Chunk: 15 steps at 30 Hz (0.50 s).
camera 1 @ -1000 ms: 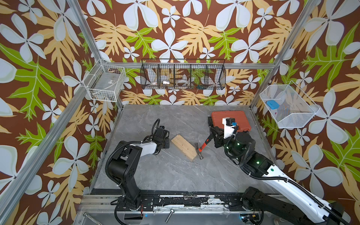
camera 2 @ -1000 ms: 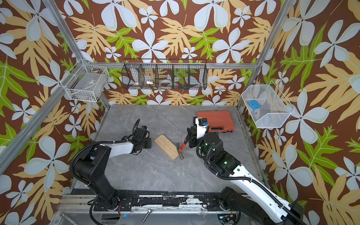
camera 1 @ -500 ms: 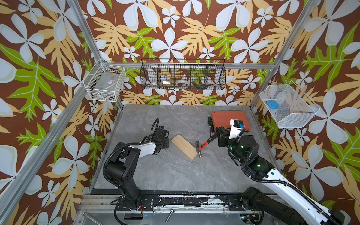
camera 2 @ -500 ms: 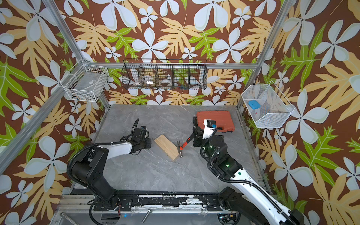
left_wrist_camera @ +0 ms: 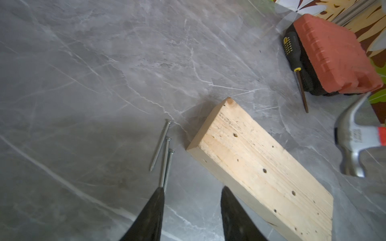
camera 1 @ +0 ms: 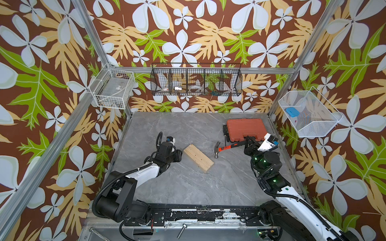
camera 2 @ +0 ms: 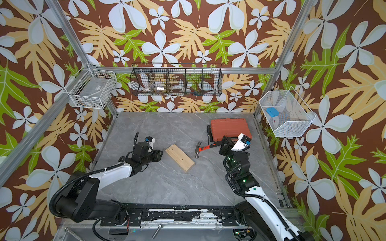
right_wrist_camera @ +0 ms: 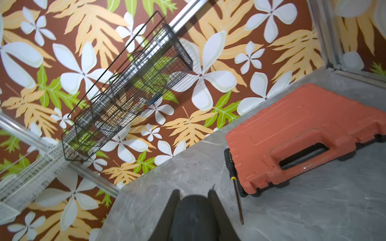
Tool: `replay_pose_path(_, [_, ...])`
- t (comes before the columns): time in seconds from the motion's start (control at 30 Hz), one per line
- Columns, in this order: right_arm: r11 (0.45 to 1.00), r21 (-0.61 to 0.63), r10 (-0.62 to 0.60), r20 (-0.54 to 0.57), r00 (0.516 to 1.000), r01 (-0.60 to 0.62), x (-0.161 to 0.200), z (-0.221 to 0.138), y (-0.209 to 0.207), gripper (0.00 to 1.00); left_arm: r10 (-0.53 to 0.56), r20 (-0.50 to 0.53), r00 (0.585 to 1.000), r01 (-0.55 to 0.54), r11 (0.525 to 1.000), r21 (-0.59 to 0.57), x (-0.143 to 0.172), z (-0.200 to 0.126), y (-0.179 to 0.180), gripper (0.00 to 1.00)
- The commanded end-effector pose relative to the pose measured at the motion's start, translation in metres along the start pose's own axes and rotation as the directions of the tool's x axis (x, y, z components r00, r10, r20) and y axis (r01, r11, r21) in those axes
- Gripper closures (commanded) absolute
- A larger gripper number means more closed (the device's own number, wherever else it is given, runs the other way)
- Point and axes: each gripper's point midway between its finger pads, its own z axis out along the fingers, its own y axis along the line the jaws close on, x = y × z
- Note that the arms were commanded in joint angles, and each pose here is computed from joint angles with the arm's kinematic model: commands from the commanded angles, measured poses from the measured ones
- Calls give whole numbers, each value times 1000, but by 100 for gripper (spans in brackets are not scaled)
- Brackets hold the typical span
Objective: Use a claw hammer to pull out a nail
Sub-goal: Place the hammer at the center of the board.
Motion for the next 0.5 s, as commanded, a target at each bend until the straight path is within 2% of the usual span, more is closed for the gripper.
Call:
replay_pose_path(0.0, [968,-135,227,123,966,-210,-29,0,21,100,6,77,997,-12,996,85,-13,-7,-20,53])
replay_pose_path(0.2, [937,-112,343,128,931,-330,-11,6,-3,100,0,113,994,-13,994,112,-7,-19,-26,53])
replay_pose_path(0.47, [911,-54,411,146,900,-408,10,5,-34,99,3,148,989,-20,993,115,-7,-29,-26,53])
